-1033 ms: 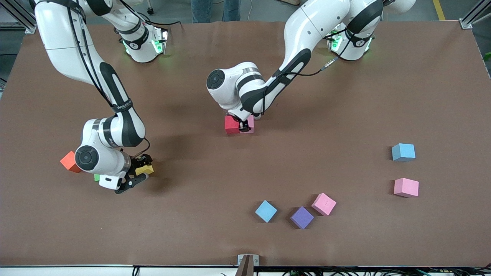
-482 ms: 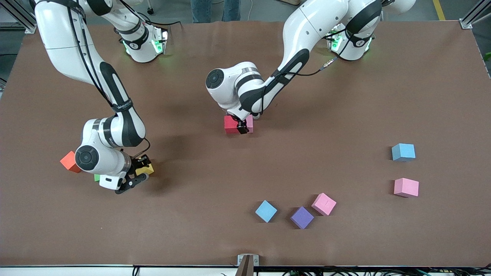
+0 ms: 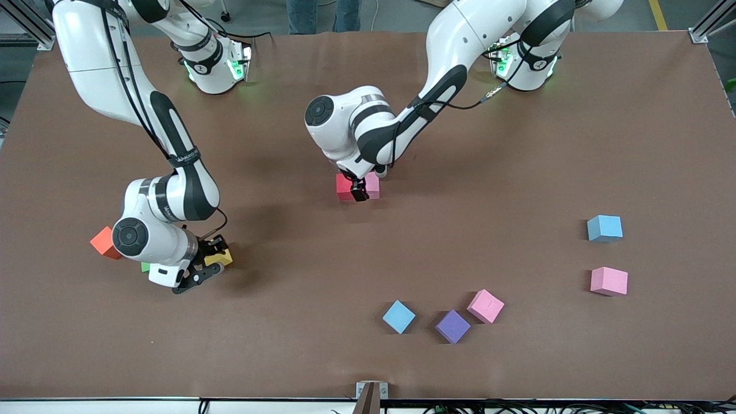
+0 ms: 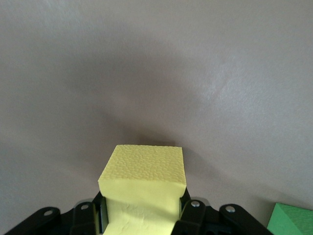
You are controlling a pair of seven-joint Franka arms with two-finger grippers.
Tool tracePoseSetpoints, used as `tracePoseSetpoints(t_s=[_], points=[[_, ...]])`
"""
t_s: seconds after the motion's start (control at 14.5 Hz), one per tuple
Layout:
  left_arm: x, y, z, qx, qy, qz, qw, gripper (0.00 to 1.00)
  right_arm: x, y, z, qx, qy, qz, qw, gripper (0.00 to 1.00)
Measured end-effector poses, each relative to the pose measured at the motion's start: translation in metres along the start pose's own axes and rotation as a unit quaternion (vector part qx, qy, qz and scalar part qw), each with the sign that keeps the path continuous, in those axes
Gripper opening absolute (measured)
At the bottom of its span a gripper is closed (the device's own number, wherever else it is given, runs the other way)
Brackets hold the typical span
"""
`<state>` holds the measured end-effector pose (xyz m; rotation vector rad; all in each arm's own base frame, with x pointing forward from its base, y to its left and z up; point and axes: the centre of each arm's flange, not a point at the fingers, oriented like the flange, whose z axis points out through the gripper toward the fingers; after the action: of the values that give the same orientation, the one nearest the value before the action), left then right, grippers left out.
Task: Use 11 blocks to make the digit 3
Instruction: 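Lift the yellow block with the right gripper while the left gripper reaches pink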
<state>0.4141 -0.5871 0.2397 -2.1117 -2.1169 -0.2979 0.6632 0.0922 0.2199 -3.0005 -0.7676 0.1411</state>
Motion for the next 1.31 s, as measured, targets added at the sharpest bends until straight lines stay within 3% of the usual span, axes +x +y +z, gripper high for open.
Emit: tracePoseSetpoints(t_s=[0.21,0.34,0.62,0.76,1.03,1.31], points=[[0.01,0.004,-0.036,0.005,-0.017,0.029,0.999,1.0,0.015,-0.025,-0.01,0.018,0.01,0.034,0.999,0.53],[0.036,0.024,-0.061,0.008,-0.014,0.083,0.996,1.0,0.031,-0.066,-0.018,0.021,0.008,0.063,0.998,0.53],[0.122,0.103,-0.074,0.018,-0.009,0.227,0.974,1.0,0.058,-0.178,-0.034,0.029,-0.007,0.135,0.99,0.53],[0.169,0.137,-0.068,0.029,-0.015,0.292,0.956,1.0,0.063,-0.22,-0.036,0.04,-0.009,0.169,0.985,0.53],[0.284,0.184,-0.049,0.059,-0.026,0.415,0.907,1.0,0.071,-0.283,-0.017,0.043,-0.021,0.209,0.977,0.53],[0.407,0.214,-0.025,0.073,-0.042,0.528,0.845,1.0,0.076,-0.332,0.01,0.035,-0.029,0.208,0.977,0.53]])
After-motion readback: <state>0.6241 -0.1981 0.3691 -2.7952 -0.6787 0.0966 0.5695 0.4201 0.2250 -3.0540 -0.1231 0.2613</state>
